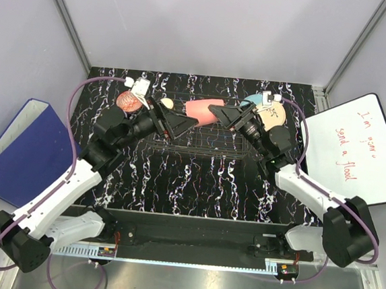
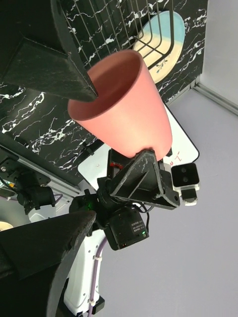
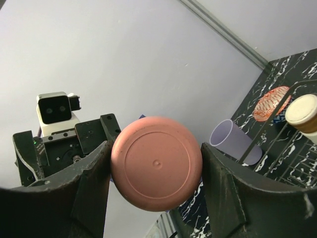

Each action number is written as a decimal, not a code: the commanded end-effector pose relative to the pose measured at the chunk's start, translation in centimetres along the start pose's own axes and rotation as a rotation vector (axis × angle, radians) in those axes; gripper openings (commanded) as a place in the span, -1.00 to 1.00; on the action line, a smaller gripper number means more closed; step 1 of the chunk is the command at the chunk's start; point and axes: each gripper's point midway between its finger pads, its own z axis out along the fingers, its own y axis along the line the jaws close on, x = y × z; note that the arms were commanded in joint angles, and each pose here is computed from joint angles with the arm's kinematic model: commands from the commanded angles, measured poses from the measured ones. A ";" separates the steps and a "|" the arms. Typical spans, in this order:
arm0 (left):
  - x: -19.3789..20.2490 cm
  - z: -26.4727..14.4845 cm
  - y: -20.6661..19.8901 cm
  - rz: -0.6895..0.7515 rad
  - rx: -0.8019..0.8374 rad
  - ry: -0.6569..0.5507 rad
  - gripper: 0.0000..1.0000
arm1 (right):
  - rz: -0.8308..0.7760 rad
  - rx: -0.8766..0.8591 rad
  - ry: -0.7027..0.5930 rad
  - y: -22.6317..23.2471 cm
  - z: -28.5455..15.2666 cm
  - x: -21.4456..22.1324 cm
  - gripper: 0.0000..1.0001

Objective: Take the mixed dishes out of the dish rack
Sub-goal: Pick up the cup from the dish rack, then place the cup at the center of the board.

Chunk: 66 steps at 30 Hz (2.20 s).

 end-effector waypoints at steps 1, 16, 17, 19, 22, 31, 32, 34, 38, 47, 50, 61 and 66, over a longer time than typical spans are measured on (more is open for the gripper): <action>-0.1 0.6 -1.3 -0.006 0.089 -0.005 0.85 | 0.017 -0.153 0.000 3.7 0.7 -0.6 -1.00; 1.1 1.5 -0.1 -0.006 0.034 0.068 -1.00 | 0.027 -0.120 0.161 2.5 1.1 2.9 -1.00; 0.9 1.4 0.2 0.005 0.008 0.057 -1.00 | 0.020 -0.104 0.156 2.3 1.0 2.8 -0.72; 0.3 0.8 0.8 0.026 -0.060 0.057 -1.00 | -0.017 0.009 0.119 0.9 0.7 2.0 0.21; -1.9 -1.1 3.2 0.120 -0.283 0.016 -1.00 | -0.126 0.353 0.022 -3.6 -1.4 -0.6 0.99; -8.9 -13.4 16.1 0.220 -1.211 -0.064 -1.00 | -0.384 0.811 -0.015 -8.3 -8.6 -4.2 0.99; -8.7 -14.0 16.8 0.202 -1.238 -0.066 -1.00 | -0.391 0.826 -0.006 -8.6 -8.9 -4.1 1.00; -8.9 -15.1 18.2 0.176 -1.291 -0.077 -1.00 | -0.393 0.839 0.009 -8.9 -9.5 -3.7 0.99; -9.1 -15.8 21.5 0.112 -1.377 -0.039 -1.00 | -0.389 0.847 0.037 -9.5 -10.3 -2.9 0.99; -9.3 -13.8 26.6 -0.007 -1.404 0.057 -1.00 | -0.386 0.845 0.070 -10.5 -11.2 -1.7 0.99; -8.4 -13.3 27.8 -0.030 -1.400 0.090 -1.00 | -0.389 0.845 0.076 -10.9 -11.4 -1.3 0.99; -6.3 -12.7 30.3 -0.098 -1.385 0.152 -1.00 | -0.361 0.864 0.106 -12.5 -11.6 0.0 0.99; -5.1 -12.8 32.1 -0.186 -1.381 0.185 -1.00 | -0.370 0.873 0.101 -12.7 -11.7 -0.1 0.99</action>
